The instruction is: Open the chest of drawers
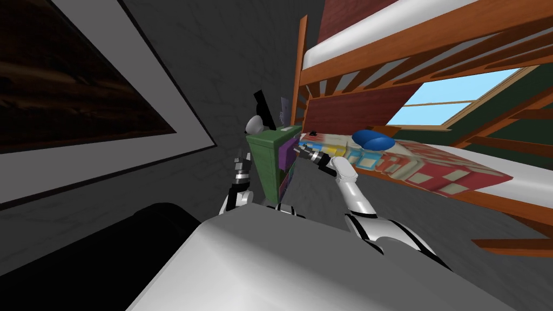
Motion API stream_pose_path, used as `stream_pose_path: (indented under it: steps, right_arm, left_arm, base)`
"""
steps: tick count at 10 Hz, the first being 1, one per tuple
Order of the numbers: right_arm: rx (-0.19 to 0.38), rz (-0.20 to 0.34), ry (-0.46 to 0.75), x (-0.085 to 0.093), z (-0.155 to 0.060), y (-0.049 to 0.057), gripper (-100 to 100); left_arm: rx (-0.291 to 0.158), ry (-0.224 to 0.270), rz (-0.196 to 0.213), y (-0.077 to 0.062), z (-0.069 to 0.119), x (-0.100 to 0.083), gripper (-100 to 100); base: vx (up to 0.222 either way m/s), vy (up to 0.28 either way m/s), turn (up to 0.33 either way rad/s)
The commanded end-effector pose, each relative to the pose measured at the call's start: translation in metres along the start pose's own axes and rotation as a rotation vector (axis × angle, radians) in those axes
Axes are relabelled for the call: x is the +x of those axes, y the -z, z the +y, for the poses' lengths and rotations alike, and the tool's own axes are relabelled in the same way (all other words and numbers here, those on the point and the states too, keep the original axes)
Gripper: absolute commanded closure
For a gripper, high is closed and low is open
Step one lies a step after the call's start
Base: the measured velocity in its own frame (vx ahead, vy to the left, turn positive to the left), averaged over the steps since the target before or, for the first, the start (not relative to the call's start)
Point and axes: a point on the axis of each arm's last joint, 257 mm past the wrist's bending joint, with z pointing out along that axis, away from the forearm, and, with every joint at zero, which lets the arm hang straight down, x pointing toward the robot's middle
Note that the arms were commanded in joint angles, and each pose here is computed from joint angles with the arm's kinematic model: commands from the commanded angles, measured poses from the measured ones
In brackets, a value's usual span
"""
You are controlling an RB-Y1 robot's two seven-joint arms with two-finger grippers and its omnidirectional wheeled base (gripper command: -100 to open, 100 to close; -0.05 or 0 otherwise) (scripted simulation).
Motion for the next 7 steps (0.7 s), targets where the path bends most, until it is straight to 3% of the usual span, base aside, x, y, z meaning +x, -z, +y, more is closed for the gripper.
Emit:
stream_pose_path:
  steps: [1, 4, 5, 7]
  right_arm:
    - [-0.001, -0.003, -0.001, 0.000, 0.000, 0.001, 100]
    - [-0.003, -0.017, -0.011, -0.004, 0.003, 0.005, 100]
    - [0.003, -0.017, -0.006, 0.002, -0.010, 0.003, -100]
    - [0.003, -0.024, -0.006, 0.010, -0.025, 0.002, -100]
  left_arm:
    - [0.000, 0.000, 0.000, 0.000, 0.000, 0.000, 0]
    - [0.000, 0.000, 0.000, 0.000, 0.000, 0.000, 0]
    - [0.000, 0.000, 0.000, 0.000, 0.000, 0.000, 0]
    - [0.000, 0.000, 0.000, 0.000, 0.000, 0.000, 0]
  base:
    - [-0.037, -0.078, -0.020]
    - [-0.048, -0.182, -0.030]
    - [-0.022, -0.083, -0.025]
    - [-0.006, 0.050, -0.033]
